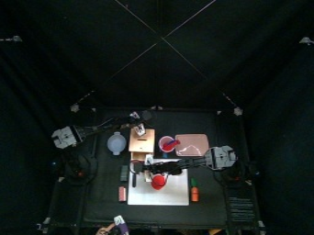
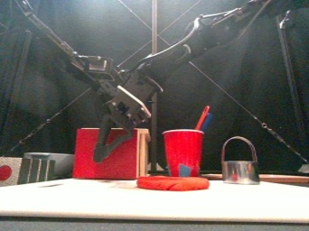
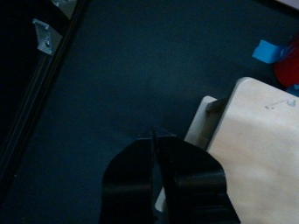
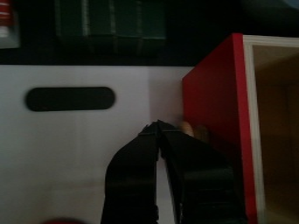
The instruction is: Close drawer
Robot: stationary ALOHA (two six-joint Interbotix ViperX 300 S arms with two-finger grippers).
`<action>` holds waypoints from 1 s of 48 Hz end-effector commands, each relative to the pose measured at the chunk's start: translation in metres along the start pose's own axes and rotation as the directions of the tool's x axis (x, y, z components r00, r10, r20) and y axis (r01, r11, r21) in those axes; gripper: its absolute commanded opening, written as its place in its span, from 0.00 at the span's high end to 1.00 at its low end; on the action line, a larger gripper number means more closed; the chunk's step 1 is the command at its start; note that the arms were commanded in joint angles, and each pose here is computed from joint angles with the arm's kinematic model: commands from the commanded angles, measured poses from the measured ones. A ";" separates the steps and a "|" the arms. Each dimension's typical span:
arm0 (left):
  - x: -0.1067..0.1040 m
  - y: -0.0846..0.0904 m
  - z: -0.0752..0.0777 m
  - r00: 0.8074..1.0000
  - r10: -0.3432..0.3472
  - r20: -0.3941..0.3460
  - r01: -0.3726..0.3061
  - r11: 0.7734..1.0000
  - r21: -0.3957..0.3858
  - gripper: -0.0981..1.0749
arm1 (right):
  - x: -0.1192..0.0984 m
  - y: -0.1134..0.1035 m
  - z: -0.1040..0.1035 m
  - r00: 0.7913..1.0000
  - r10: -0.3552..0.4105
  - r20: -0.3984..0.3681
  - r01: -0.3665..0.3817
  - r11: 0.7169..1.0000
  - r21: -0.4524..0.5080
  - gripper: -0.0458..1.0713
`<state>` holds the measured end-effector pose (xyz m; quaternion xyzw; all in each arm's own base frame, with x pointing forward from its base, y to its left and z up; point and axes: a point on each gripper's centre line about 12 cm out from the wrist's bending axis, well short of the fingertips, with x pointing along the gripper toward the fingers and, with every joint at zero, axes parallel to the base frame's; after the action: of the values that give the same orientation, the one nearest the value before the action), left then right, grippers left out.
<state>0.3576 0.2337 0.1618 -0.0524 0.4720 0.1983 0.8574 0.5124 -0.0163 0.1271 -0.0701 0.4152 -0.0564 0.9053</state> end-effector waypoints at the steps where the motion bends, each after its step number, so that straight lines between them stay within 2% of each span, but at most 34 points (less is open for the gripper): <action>1: -0.005 -0.001 0.001 1.000 -0.001 0.008 0.001 1.000 0.000 0.56 | -0.012 -0.022 0.017 0.998 -0.044 0.035 0.044 0.999 0.004 0.61; 18: -0.006 0.000 -0.003 1.000 0.003 0.026 -0.002 1.000 -0.020 0.56 | -0.010 -0.072 0.021 0.989 -0.140 0.041 0.140 0.990 -0.011 0.61; 27: -0.013 0.004 0.004 0.998 0.014 0.060 -0.012 1.000 -0.028 0.56 | -0.010 -0.075 0.019 0.989 -0.144 0.036 0.145 0.989 -0.005 0.61; 33: -0.023 0.008 0.010 0.993 0.027 0.111 -0.022 0.999 -0.046 0.56 | -0.014 -0.073 0.021 0.989 -0.141 0.043 0.142 0.990 -0.009 0.61; 37: -0.032 0.009 0.013 0.989 0.032 0.141 -0.024 0.998 -0.061 0.56 | -0.027 -0.066 0.028 0.989 -0.134 0.067 0.135 0.991 -0.016 0.61; 43: -0.050 0.008 0.014 0.976 0.043 0.213 -0.025 0.996 -0.088 0.56 | -0.058 -0.036 0.047 0.986 -0.087 0.141 0.095 0.994 -0.053 0.61; 48: -0.070 0.006 0.014 0.952 0.063 0.300 -0.030 0.993 -0.112 0.56 | -0.084 -0.011 0.053 0.982 -0.040 0.186 0.056 0.995 -0.084 0.61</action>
<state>0.3363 0.2258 0.1997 -0.0666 0.3751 0.2373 0.8936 0.5062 -0.0330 0.1809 -0.1205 0.3759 -0.0730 0.9159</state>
